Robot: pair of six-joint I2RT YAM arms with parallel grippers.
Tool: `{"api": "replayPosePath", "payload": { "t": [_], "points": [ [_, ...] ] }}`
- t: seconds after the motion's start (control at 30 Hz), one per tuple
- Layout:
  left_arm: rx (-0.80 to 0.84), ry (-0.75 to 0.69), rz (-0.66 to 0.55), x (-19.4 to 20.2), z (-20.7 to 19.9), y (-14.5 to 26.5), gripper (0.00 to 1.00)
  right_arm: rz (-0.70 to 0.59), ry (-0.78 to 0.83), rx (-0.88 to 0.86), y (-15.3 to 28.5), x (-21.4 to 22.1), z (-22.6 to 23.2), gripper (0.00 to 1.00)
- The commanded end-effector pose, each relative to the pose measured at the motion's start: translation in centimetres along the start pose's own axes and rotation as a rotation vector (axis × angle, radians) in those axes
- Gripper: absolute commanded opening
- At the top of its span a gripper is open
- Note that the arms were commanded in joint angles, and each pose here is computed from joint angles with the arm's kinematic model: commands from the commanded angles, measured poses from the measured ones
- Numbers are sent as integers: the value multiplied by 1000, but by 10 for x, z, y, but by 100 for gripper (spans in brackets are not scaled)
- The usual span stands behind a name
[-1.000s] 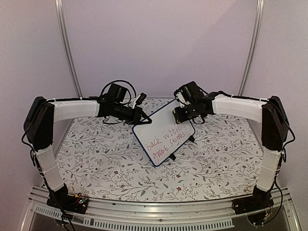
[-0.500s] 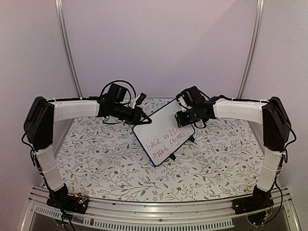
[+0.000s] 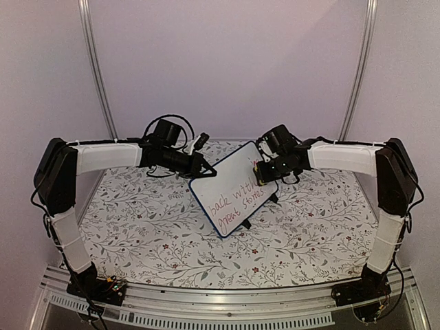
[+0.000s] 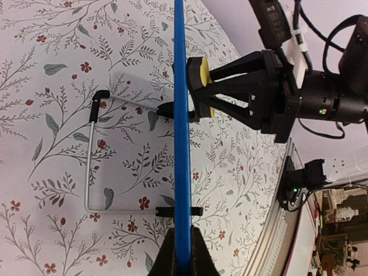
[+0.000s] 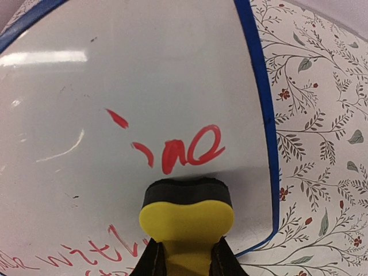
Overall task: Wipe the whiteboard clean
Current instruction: Erase the whiteboard at the center of the board.
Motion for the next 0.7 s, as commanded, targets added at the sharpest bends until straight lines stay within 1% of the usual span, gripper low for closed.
{"api": "replayPosePath", "payload": {
  "t": [0.0, 0.2, 0.37, 0.57, 0.67],
  "points": [
    [9, -70, 47, 12, -10, -6, 0, -61, -33, -76, -8, -27, 3, 17],
    [5, -72, 48, 12, -10, -6, 0, -93, -33, -134, -9, -48, 10, 17],
    [13, -68, 51, 12, -10, -6, 0, -93, -35, -151, -10, -50, 11, 17],
    [19, -62, 55, 13, -10, -8, 0, -142, -21, -277, 1, -62, 27, 17],
    [15, -66, 53, 13, -10, -7, 0, -168, -22, -310, 8, -69, 31, 17]
  ]
}}
Point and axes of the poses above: each gripper's point midway between its finger pads, its own y axis back along the fingers, its own z axis along the line the jaws close on, x = y × z, the point moved 4 cm from there along y, back along the fingers, and after that the axes turned 5 degrees about y, right-handed, at the moved point
